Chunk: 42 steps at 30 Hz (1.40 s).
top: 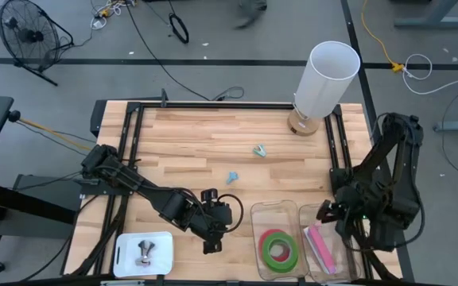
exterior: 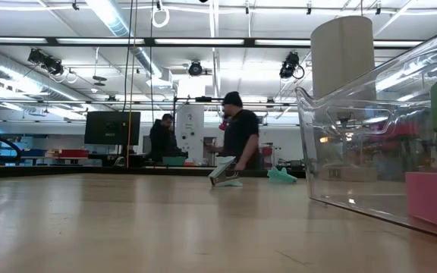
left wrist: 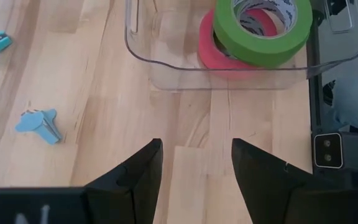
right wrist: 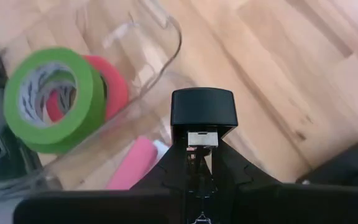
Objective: Pick and place Stapler, Stapler remover, tape
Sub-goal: Put the black stapler into the right transparent bin
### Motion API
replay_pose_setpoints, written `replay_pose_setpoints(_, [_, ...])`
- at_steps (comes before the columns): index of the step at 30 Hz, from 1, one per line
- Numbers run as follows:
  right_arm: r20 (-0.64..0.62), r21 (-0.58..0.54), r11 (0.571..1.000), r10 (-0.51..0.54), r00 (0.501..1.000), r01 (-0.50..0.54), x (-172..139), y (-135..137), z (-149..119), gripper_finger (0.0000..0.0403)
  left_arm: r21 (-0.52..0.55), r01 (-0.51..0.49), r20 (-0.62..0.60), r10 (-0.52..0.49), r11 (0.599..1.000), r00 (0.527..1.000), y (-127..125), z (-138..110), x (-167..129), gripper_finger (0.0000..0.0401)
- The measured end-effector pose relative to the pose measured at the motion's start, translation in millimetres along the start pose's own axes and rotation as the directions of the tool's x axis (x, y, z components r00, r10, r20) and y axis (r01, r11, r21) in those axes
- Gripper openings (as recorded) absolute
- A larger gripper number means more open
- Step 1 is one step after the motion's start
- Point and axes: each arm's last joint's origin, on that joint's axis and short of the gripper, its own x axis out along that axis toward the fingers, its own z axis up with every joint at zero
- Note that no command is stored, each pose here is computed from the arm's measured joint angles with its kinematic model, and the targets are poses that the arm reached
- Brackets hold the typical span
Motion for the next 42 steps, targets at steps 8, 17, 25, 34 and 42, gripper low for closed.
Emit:
replay_pose_setpoints(8, [-0.043, 0.074, 0.99, -0.113, 0.993, 0.116, 17.0, 18.5, -25.3, 0.0038, -0.006, -0.003, 0.002, 0.003, 1.0, 1.0, 0.1, 0.1, 0.0, 0.0197])
replay_pose_setpoints(17, [0.013, 0.159, 0.947, -0.286, 0.958, 0.28, 47.6, 36.6, -52.1, 0.0038, -0.004, -0.019, 0.014, 0.019, 1.0, 1.0, 0.6, 0.7, 0.0, 0.0197])
replay_pose_setpoints(25, [0.011, 0.182, 0.94, -0.296, 0.955, 0.29, 65.4, 49.3, -67.5, 0.0038, 0.005, -0.018, 0.016, 0.018, 1.0, 1.0, 0.7, 1.0, 0.1, 0.0197])
replay_pose_setpoints(34, [-0.019, 0.178, 0.96, -0.217, 0.976, 0.216, 69.7, 58.8, -72.8, 0.0162, 0.01, -0.031, 0.031, 0.031, 0.999, 0.999, 0.8, 1.8, 0.1, 0.0197])
replay_pose_setpoints(42, [-0.016, 0.144, 0.965, -0.222, 0.975, 0.221, 69.6, 58.3, -72.5, 0.0255, 0.004, -0.033, 0.035, 0.033, 0.999, 0.999, 2.7, 3.4, 0.9, 0.0197])
